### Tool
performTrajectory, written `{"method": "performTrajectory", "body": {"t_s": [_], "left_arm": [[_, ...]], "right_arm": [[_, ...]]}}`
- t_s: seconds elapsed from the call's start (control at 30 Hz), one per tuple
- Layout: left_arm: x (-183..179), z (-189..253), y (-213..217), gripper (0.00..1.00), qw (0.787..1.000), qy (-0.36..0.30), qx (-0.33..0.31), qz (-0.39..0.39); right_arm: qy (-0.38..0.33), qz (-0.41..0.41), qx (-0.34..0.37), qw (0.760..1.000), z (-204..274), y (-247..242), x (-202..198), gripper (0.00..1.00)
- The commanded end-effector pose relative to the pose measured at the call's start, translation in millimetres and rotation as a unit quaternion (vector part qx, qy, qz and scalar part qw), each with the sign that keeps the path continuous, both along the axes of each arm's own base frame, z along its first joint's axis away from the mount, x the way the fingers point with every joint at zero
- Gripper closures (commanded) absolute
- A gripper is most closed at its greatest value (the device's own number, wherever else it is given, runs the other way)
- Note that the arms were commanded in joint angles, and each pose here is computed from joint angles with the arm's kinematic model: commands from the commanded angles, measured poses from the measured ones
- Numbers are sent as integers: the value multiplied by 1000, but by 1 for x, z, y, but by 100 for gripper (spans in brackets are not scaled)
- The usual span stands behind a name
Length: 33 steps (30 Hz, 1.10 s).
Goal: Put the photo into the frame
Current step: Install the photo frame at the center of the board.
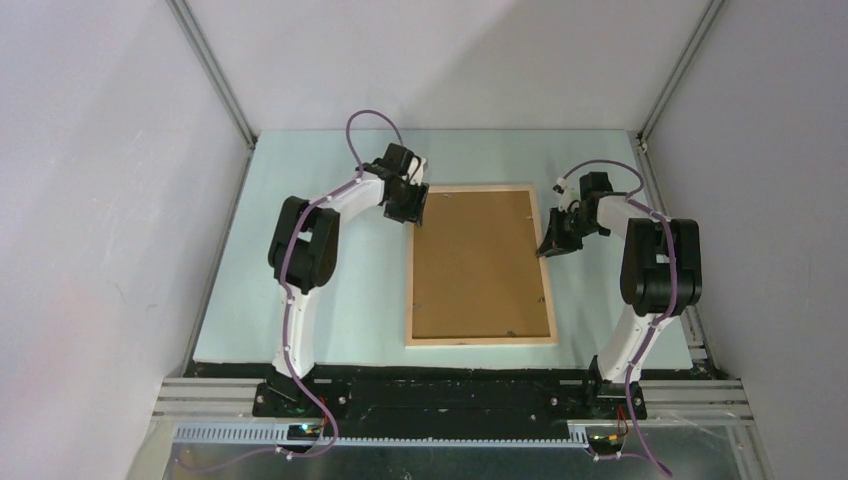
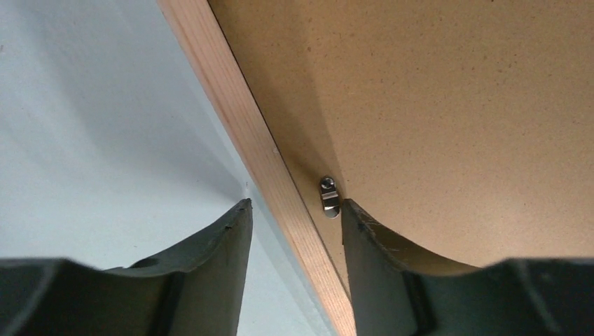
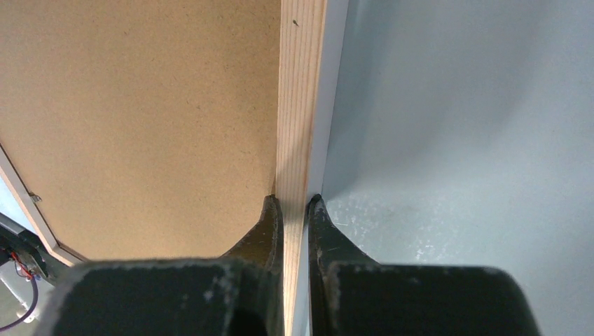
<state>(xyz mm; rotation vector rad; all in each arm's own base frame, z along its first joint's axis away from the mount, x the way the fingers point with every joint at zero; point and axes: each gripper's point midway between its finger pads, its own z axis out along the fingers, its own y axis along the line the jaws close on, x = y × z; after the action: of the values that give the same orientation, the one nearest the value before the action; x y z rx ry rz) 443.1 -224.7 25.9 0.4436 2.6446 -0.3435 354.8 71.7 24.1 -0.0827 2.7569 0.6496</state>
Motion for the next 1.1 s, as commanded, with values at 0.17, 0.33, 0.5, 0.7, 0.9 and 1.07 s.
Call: {"method": "performTrajectory", "body": {"t_s": [0.17, 0.33, 0.5, 0.7, 0.9, 1.07], "left_arm": [[12, 7, -5, 58, 1000, -23, 5, -4], [12, 6, -7, 68, 1000, -23, 2, -10], [13, 5, -8, 73, 1000, -22, 1, -14], [14, 8, -9, 73, 1000, -24, -3, -15], [16, 18, -8, 50, 999, -35, -4, -13], [17, 27, -7, 35, 999, -45, -3, -13]], "right_arm": [[35, 16, 48, 998, 1, 13, -20, 100], [38, 16, 49, 998, 0, 13, -21, 100], [37, 16, 49, 998, 0, 13, -21, 100], [39, 16, 49, 998, -1, 13, -21, 100], [39, 16, 49, 998, -1, 13, -21, 100], [37, 15, 49, 998, 0, 12, -20, 100]]}}
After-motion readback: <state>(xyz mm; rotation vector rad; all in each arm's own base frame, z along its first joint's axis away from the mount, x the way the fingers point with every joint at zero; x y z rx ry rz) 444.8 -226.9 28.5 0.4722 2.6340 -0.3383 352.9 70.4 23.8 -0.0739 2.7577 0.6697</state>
